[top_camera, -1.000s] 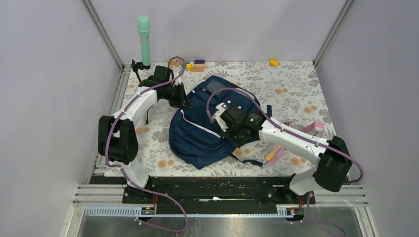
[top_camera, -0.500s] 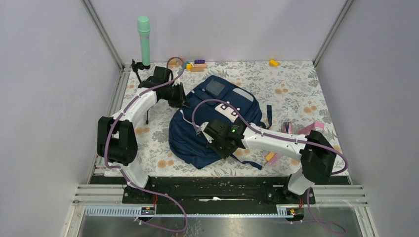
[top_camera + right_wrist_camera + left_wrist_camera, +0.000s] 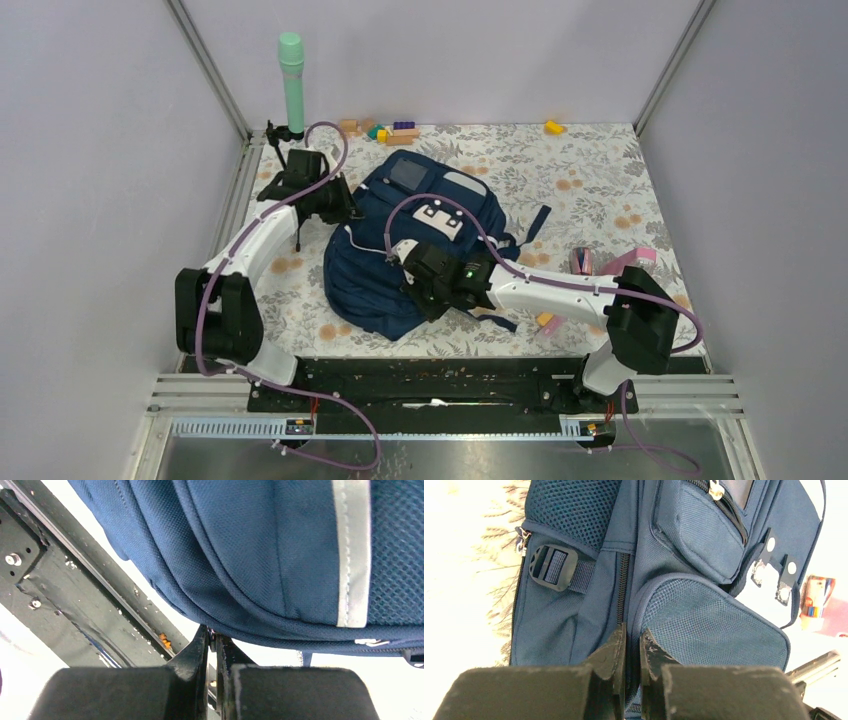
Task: Pack the student bag
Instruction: Unzip the student bag at the center of the board.
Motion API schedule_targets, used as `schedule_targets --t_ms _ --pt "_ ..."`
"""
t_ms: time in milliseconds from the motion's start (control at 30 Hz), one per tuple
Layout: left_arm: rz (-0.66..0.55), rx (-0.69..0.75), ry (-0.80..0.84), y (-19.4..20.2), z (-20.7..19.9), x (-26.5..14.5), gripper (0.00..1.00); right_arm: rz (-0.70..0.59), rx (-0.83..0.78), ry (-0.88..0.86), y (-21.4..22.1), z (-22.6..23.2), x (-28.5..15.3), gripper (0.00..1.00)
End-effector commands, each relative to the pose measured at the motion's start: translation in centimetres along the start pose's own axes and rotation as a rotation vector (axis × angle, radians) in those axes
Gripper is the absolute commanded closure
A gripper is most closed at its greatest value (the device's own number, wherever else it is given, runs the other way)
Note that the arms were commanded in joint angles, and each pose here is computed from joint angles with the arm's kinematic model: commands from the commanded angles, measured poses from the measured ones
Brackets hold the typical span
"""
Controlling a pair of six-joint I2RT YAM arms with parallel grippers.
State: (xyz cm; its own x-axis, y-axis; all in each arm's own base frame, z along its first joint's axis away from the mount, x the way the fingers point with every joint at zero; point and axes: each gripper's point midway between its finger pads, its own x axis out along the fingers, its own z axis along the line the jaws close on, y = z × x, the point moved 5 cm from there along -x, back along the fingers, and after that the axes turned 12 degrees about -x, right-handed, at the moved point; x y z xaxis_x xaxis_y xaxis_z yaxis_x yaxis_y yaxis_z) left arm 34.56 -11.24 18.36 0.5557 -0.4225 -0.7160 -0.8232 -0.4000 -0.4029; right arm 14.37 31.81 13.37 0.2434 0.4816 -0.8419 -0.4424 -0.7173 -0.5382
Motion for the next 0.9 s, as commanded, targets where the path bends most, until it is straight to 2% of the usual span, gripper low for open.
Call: schedule_targets --t_ms 0,167,367,533,667,867 --pt "-0.340 -0.068 0.068 -4.8 -1.0 -3.9 1.00 -0.191 0.008 -0.055 -4.4 1.5 -1.3 1.00" --pt "-0.363 -0.097 0.083 -2.8 -0.4 -5.1 1.00 -0.174 0.014 -0.060 -4.4 0.4 -1.3 1.00" --pt "-0.328 -0.112 0.151 -0.6 -0.7 -6.1 1.00 -0.165 0.052 -0.046 -4.5 -2.2 -1.0 1.00" --pt "-0.321 -0.117 0.180 1.0 0.0 -5.8 1.00 -0.142 0.074 0.032 -4.0 -4.0 -1.9 1.00" --pt "-0.313 -0.137 0.231 1.3 -0.5 -5.6 1.00 -0.127 0.134 0.007 -3.4 -2.7 -2.1 1.00" --pt "-0.326 -0.174 0.221 1.5 0.1 -5.2 1.00 -0.200 0.179 -0.007 -4.4 0.5 -0.9 1.00"
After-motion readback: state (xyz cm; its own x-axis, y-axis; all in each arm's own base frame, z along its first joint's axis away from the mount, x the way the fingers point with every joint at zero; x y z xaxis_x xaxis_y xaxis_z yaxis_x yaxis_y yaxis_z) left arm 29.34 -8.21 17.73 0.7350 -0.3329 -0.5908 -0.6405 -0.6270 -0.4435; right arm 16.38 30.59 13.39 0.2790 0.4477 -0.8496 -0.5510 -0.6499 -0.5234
